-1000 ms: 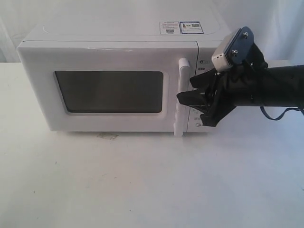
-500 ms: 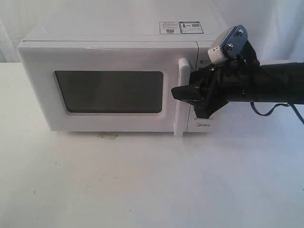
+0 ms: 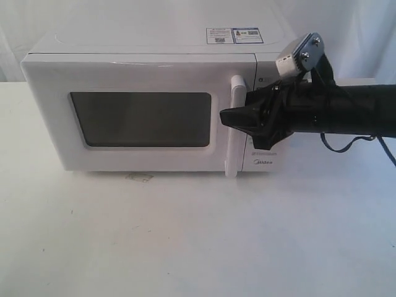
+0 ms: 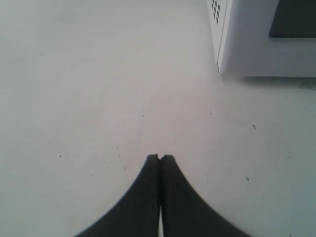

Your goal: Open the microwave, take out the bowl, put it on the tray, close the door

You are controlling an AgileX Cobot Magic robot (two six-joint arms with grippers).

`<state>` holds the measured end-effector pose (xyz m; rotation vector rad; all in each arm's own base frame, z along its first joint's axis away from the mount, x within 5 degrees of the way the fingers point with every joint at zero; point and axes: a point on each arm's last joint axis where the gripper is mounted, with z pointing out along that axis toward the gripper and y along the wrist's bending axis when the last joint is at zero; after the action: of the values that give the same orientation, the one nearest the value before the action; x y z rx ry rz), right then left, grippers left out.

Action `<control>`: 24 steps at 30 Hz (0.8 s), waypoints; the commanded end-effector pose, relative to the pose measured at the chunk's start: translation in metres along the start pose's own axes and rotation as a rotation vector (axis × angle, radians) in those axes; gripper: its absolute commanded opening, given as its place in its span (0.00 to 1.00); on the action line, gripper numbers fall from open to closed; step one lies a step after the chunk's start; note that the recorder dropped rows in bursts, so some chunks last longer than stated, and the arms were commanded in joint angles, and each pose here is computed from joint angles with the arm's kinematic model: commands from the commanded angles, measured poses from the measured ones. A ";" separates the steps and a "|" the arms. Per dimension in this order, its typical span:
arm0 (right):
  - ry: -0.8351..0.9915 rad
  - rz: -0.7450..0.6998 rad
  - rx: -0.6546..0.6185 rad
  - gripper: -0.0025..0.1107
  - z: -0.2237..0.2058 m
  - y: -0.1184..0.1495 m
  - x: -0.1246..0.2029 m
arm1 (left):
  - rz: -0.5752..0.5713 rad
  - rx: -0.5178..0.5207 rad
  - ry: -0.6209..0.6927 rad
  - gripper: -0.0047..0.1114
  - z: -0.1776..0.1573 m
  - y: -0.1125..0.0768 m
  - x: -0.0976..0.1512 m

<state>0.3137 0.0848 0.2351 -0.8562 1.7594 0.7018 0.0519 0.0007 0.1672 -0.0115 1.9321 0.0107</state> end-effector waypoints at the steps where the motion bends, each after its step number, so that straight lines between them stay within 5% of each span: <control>1: 0.018 0.021 0.047 0.37 0.006 -0.010 0.007 | -0.005 -0.002 0.000 0.04 0.000 0.000 0.001; 8: 0.031 0.017 0.055 0.26 0.009 -0.009 0.007 | -0.005 -0.002 0.000 0.04 0.000 0.000 0.001; 15: 0.033 0.056 0.061 0.02 0.008 -0.009 0.007 | -0.005 -0.002 0.000 0.04 0.000 0.000 0.001; 24: 0.041 0.123 0.068 0.02 0.010 -0.008 0.008 | -0.005 -0.002 0.000 0.04 0.000 0.000 0.001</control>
<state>0.3178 0.0827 0.2327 -0.6731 1.8582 0.7348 0.0519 0.0007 0.1672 -0.0115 1.9321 0.0107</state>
